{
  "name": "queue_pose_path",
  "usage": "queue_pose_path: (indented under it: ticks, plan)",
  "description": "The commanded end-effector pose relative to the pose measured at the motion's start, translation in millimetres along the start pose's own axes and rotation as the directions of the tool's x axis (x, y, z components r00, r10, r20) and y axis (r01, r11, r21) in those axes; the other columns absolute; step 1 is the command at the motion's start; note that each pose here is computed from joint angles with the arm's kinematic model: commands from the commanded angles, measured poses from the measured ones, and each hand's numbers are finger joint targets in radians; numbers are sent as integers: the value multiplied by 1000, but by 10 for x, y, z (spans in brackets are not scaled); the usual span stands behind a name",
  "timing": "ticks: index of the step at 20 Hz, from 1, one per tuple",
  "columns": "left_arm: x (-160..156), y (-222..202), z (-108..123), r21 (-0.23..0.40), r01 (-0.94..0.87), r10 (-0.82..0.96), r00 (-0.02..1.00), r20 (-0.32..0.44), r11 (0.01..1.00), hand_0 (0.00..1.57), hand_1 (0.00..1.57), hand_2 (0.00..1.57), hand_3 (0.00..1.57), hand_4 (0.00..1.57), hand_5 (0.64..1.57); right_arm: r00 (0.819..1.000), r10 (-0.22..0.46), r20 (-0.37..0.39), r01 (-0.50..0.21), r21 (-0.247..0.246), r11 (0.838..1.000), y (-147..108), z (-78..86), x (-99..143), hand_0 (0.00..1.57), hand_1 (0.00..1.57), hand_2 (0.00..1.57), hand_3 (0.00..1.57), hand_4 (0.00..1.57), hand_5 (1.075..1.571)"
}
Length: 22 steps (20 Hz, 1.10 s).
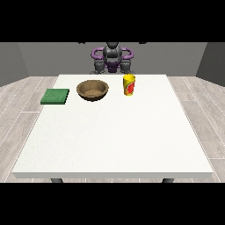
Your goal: Pick the cup and pour the ball into the bowl, then pick the bowl and place it on the pad
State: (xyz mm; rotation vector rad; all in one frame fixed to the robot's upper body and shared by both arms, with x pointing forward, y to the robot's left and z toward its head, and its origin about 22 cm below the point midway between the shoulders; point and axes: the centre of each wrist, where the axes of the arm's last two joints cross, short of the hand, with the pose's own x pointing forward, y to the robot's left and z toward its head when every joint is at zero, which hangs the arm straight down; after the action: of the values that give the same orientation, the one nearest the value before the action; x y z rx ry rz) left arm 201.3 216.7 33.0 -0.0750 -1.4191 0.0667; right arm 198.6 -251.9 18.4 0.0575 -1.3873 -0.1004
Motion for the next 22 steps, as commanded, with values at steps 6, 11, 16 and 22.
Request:
queue_pose_path:
  ticks: [6,11,16,22]
  plan:
    - [35,-358,366,-10,-6,8,992,123,1000,0,0,0,0,0,1546,992,-18,127,15,25,1000,9,265,418,0,0,0,0,482,1570]
    - [121,-449,-30,34,40,-48,961,272,999,0,0,0,0,0,1533,963,-37,266,24,51,998,-117,175,133,0,0,0,0,401,1571]
    - [-240,-526,-65,-9,101,-89,913,398,995,0,0,0,0,0,1504,933,-24,359,9,42,999,-412,-64,93,0,0,0,0,346,1571]
    - [-465,-539,-362,63,135,-149,879,453,989,0,0,0,0,0,1500,923,-24,385,-15,100,995,-573,-141,85,0,0,0,0,296,1571]
